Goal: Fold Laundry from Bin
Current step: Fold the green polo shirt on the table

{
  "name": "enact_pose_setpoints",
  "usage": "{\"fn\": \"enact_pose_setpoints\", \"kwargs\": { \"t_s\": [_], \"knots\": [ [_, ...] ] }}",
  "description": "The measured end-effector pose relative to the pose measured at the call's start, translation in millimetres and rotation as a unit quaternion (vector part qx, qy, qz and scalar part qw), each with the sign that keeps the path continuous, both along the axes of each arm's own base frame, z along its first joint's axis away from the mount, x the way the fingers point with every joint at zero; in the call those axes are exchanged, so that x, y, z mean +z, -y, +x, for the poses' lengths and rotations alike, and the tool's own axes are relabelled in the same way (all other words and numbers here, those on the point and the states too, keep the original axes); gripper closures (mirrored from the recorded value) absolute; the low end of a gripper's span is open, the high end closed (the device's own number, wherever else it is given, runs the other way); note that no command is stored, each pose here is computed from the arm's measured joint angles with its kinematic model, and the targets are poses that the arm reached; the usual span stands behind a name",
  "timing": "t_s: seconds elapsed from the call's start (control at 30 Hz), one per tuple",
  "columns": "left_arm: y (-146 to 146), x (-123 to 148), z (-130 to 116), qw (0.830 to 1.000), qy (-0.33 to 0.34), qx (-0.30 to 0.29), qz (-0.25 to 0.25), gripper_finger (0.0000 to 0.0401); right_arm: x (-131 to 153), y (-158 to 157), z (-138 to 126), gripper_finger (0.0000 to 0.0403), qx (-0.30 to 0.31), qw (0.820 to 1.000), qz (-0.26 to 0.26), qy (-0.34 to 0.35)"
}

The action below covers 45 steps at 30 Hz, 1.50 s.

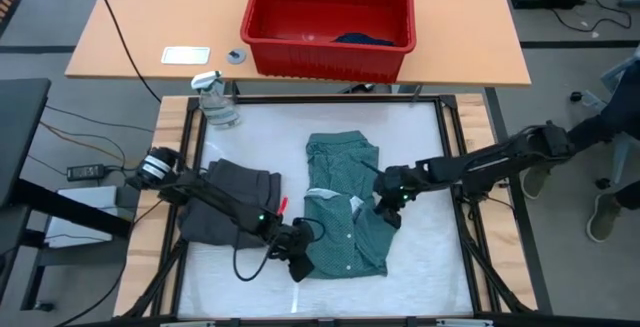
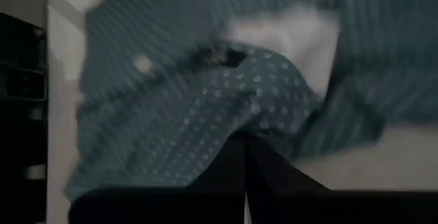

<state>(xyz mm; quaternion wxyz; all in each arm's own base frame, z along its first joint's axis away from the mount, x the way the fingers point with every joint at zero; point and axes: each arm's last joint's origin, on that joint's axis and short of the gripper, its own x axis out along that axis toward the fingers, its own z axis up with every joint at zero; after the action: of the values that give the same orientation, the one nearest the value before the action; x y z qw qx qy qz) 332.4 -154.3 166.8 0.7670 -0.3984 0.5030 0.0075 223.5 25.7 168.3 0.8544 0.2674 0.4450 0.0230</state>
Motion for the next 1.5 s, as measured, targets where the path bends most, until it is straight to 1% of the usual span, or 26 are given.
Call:
{"fn": "enact_pose_setpoints", "kwargs": {
  "t_s": [0.13, 0.3, 0.4, 0.5, 0.53, 0.57, 0.67, 0.8, 0.9, 1.0, 1.13, 1.27, 1.4, 1.5],
  "knots": [
    [-5.4, 10.6, -2.0, 1.000, 0.009, 0.010, 0.009, 0.0280, 27.9, 2.3, 10.8, 0.0400, 0.011, 0.995, -0.098, 0.027],
    [-18.8, 19.9, 1.1, 0.999, 0.023, 0.028, 0.008, 0.0280, 49.7, 12.1, 28.7, 0.0401, 0.030, 0.978, -0.205, 0.025],
    [-27.7, 25.4, 1.9, 0.999, 0.029, 0.041, 0.014, 0.0280, 56.0, 18.0, 38.9, 0.0402, 0.055, 0.968, -0.243, 0.019],
    [-37.9, 29.2, 4.6, 0.997, 0.042, 0.050, 0.028, 0.0280, 51.0, 25.4, 46.4, 0.0402, 0.067, 0.964, -0.256, -0.006],
    [-42.0, 29.8, 5.9, 0.997, 0.045, 0.054, 0.033, 0.0280, 48.4, 27.6, 47.9, 0.0401, 0.059, 0.966, -0.251, -0.012],
    [-46.5, 30.4, 7.8, 0.996, 0.050, 0.060, 0.036, 0.0280, 46.4, 29.6, 48.6, 0.0398, 0.046, 0.970, -0.236, -0.019],
    [-59.1, 32.4, 13.8, 0.994, 0.069, 0.071, 0.041, 0.0280, 44.9, 34.2, 48.5, 0.0370, 0.014, 0.984, -0.173, -0.028],
    [-72.2, 32.6, 17.3, 0.993, 0.077, 0.071, 0.057, 0.0280, 37.0, 38.1, 45.1, 0.0303, 0.029, 0.992, -0.118, -0.029],
    [-79.3, 32.3, 18.5, 0.992, 0.079, 0.069, 0.068, 0.0280, 22.0, 40.8, 42.1, 0.0252, 0.057, 0.992, -0.106, -0.024],
    [-84.6, 32.3, 19.4, 0.992, 0.082, 0.065, 0.077, 0.0280, 1.2, 45.6, 37.4, 0.0223, 0.067, 0.993, -0.090, -0.031],
    [-90.4, 32.2, 20.2, 0.991, 0.083, 0.063, 0.084, 0.0280, -18.9, 52.7, 37.6, 0.0221, 0.070, 0.996, -0.050, -0.031],
    [-96.0, 31.5, 20.5, 0.991, 0.078, 0.068, 0.087, 0.0280, -29.5, 54.3, 42.9, 0.0237, 0.076, 0.996, -0.034, -0.033],
    [-101.8, 30.3, 20.0, 0.991, 0.069, 0.071, 0.093, 0.0280, -35.3, 56.6, 47.2, 0.0264, 0.074, 0.996, -0.030, -0.034],
    [-105.8, 29.2, 19.3, 0.991, 0.061, 0.073, 0.097, 0.0280, -34.7, 56.6, 46.9, 0.0301, 0.067, 0.997, -0.024, -0.037]
  ]
}}
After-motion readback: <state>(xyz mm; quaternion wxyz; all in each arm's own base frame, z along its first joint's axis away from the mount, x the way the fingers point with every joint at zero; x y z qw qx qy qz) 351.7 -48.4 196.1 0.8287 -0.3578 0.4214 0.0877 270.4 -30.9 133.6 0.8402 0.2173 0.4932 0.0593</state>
